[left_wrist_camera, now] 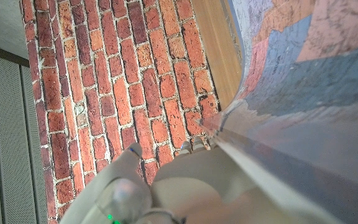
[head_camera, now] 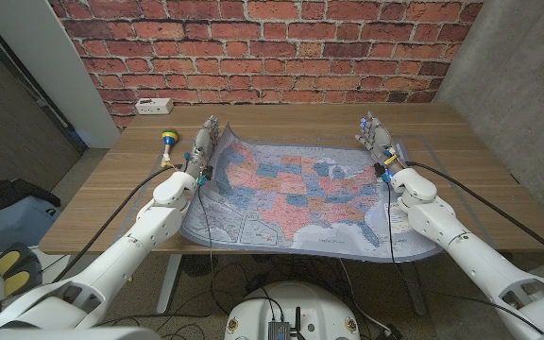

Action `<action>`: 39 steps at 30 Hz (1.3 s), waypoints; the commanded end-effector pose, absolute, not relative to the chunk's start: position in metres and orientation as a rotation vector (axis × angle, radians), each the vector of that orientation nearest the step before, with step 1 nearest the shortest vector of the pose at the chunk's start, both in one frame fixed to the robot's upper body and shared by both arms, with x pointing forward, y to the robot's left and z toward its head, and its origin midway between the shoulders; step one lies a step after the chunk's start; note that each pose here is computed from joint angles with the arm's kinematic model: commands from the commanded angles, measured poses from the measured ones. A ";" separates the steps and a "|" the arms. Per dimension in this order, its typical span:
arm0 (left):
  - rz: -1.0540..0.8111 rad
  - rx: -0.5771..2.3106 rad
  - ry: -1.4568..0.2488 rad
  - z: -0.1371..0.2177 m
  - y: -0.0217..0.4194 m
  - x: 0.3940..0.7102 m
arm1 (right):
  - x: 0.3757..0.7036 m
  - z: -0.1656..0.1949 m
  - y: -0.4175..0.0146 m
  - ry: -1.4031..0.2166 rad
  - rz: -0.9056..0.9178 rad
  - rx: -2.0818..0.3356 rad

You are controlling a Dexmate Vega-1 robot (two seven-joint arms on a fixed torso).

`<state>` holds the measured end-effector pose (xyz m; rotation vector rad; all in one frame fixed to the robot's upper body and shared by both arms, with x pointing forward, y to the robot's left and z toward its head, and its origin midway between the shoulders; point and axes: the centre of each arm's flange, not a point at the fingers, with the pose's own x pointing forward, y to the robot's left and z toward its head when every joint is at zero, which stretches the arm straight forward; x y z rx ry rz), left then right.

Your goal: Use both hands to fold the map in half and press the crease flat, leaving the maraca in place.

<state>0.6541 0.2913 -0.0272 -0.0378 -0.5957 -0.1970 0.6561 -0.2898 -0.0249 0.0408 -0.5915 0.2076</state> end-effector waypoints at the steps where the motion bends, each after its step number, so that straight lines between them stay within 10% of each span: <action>1: -0.104 0.048 -0.627 -0.017 0.289 0.648 | 0.658 -0.023 -0.289 -0.598 0.204 0.042; 39: 0.346 0.720 -0.763 0.037 0.239 0.598 | 0.606 -0.033 -0.313 -0.783 0.100 0.130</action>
